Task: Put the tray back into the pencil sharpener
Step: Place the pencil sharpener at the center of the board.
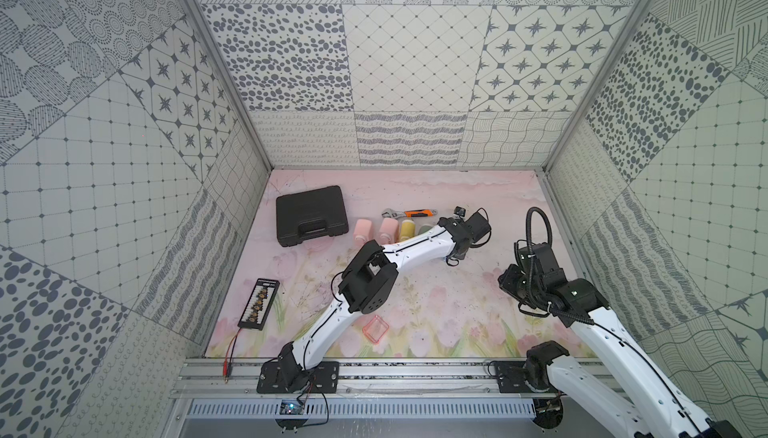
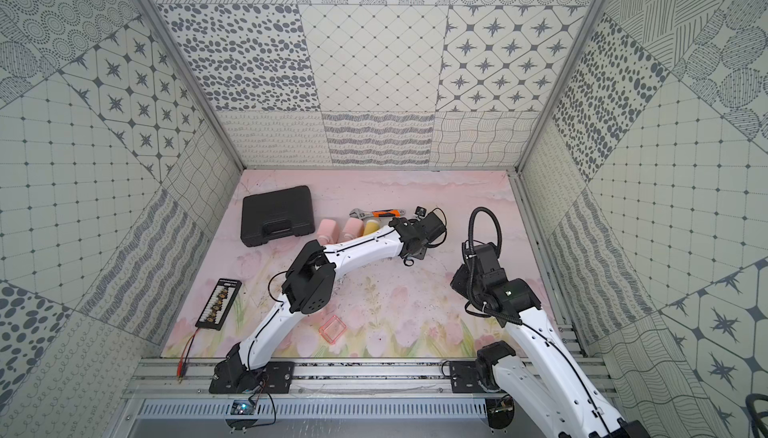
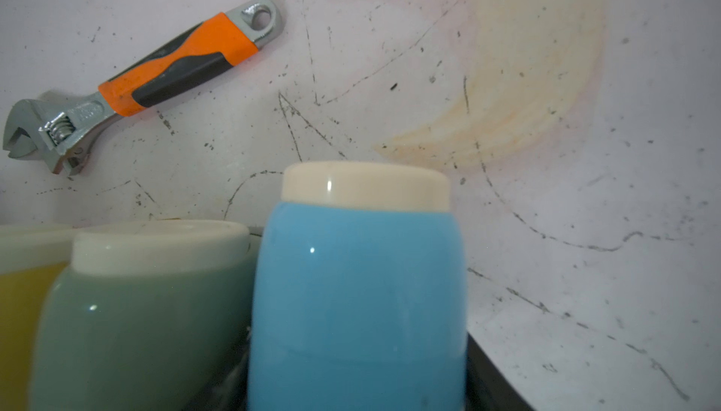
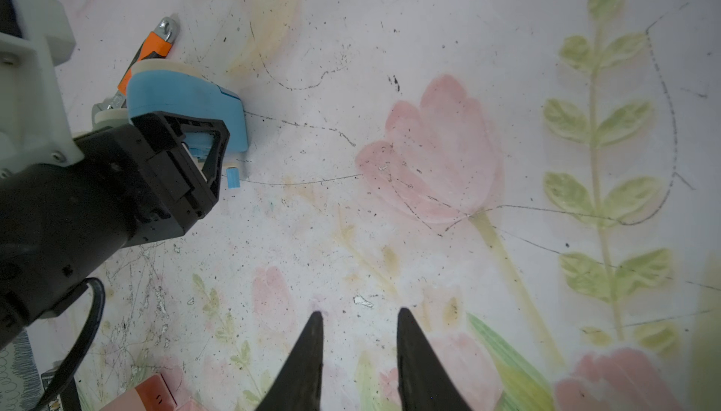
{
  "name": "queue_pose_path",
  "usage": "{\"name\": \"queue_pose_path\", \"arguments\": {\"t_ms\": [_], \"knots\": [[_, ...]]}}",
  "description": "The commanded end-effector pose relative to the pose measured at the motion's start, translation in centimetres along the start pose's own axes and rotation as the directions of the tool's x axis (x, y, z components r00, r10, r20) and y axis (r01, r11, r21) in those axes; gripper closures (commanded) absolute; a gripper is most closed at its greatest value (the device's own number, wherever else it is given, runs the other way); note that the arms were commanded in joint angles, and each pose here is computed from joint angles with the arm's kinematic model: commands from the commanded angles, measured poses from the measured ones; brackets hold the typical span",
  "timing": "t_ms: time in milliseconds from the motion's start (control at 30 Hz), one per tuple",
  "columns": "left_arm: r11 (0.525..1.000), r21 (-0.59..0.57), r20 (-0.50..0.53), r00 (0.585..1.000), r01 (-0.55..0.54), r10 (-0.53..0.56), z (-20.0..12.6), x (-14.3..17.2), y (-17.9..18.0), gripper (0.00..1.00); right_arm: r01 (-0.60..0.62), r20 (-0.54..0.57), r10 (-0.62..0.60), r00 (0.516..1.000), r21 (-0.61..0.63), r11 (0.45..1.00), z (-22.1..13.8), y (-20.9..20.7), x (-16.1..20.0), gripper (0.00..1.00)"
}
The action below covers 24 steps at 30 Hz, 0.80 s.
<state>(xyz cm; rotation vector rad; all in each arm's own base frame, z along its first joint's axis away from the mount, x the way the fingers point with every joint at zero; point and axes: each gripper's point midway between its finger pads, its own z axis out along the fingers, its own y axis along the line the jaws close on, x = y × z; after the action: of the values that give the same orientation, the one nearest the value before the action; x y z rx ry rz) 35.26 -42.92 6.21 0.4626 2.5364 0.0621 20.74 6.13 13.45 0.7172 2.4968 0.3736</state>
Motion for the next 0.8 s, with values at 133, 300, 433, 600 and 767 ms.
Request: {"name": "queue_pose_path", "arguments": {"t_ms": [133,300,433,600,767], "knots": [[0.996,0.082,0.069,0.998,-0.020,0.014,-3.1,-1.4,0.0,0.15,-0.006,0.027,0.006,1.000,0.005,1.000,-0.5,-0.4,-0.3,0.64],[0.989,0.137,0.146,0.988,-0.062,0.042,-6.1,-2.2,0.5,0.05,0.001,0.039,0.000,0.999,-0.009,1.000,-0.3,-0.2,-0.5,0.62],[0.980,0.178,0.214,0.975,-0.093,0.054,-8.7,-2.2,1.0,0.03,0.008,0.043,-0.007,0.999,-0.014,1.000,-0.2,-0.1,-0.6,0.62],[0.963,0.230,0.308,0.949,-0.141,0.066,-12.8,-2.6,2.1,0.04,0.021,0.055,-0.019,0.998,-0.041,0.999,-0.4,0.6,-1.0,0.62],[0.914,0.281,0.424,0.892,-0.294,0.157,-17.8,-1.8,4.7,0.05,0.100,0.016,-0.099,0.995,-0.095,0.990,-0.4,2.7,-0.9,0.60]]}}
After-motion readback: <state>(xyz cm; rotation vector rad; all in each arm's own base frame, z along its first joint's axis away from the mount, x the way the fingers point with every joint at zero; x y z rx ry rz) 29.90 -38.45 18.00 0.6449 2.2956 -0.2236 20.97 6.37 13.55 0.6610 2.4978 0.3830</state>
